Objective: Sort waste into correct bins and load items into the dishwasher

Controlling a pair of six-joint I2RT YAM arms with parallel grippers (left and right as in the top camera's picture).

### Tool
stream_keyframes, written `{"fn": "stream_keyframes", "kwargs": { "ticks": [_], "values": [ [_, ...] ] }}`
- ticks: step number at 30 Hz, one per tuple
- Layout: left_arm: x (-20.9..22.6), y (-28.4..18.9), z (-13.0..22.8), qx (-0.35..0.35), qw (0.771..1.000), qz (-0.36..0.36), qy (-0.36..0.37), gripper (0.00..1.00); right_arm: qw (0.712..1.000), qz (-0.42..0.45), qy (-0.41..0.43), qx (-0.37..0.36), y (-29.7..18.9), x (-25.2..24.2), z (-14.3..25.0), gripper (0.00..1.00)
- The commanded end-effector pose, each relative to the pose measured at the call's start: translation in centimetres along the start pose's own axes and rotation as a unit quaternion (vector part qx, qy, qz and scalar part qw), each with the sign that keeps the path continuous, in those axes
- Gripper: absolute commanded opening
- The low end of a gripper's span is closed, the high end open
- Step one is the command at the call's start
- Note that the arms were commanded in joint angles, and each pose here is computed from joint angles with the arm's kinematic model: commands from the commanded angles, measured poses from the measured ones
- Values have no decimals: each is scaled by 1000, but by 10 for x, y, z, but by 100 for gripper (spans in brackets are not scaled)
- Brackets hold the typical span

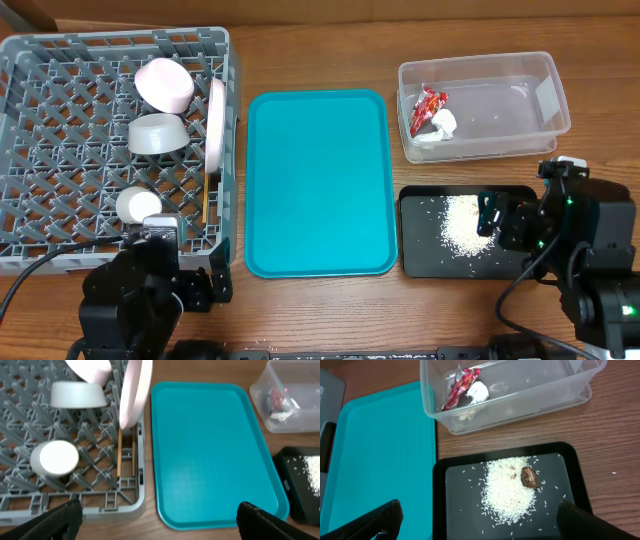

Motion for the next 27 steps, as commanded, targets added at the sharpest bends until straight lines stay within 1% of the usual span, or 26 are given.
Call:
{"fn": "stream_keyframes", "kwargs": {
  "ticks": [1, 11, 13, 15, 19, 21, 24, 27],
  "values": [
    [0, 1, 7, 15, 1000, -3, 3, 100, 1000, 10, 4, 3, 4, -2, 0, 100],
    [-1, 0, 15, 36, 999, 0, 2, 100, 999, 24, 4, 25, 17, -3, 0, 100],
    [-1, 0, 15, 36, 999, 0, 2, 100, 999, 45, -6, 16, 18, -9, -3, 100],
    [-1, 0, 15, 36, 999, 0, 2, 100, 999, 37, -2, 11, 16, -7, -3, 100],
    [-1, 0, 15, 36, 999, 0, 2, 100, 998, -16, -6, -63, 8, 2, -13, 100],
    [-1, 0, 15, 36, 999, 0, 2, 100, 990, -55, -11, -130, 3, 2, -11, 100],
    [-1, 0, 15, 36, 999, 0, 2, 100, 975, -101, -20, -198, 2, 1, -3, 100],
    [-1, 0, 15, 36, 999, 0, 2, 100, 953, -150, -33, -261, 6, 0, 10, 100]
  ]
}}
Point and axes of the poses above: each gripper's point midway between its finger pads, its own y axis out along the fingers, its own x axis along the line the jaws close on, z = x × y, the point moved 6 cm from there along -y, back along the fingers, and after that the axes turned 15 degrees about y, right-handed, at the moved point
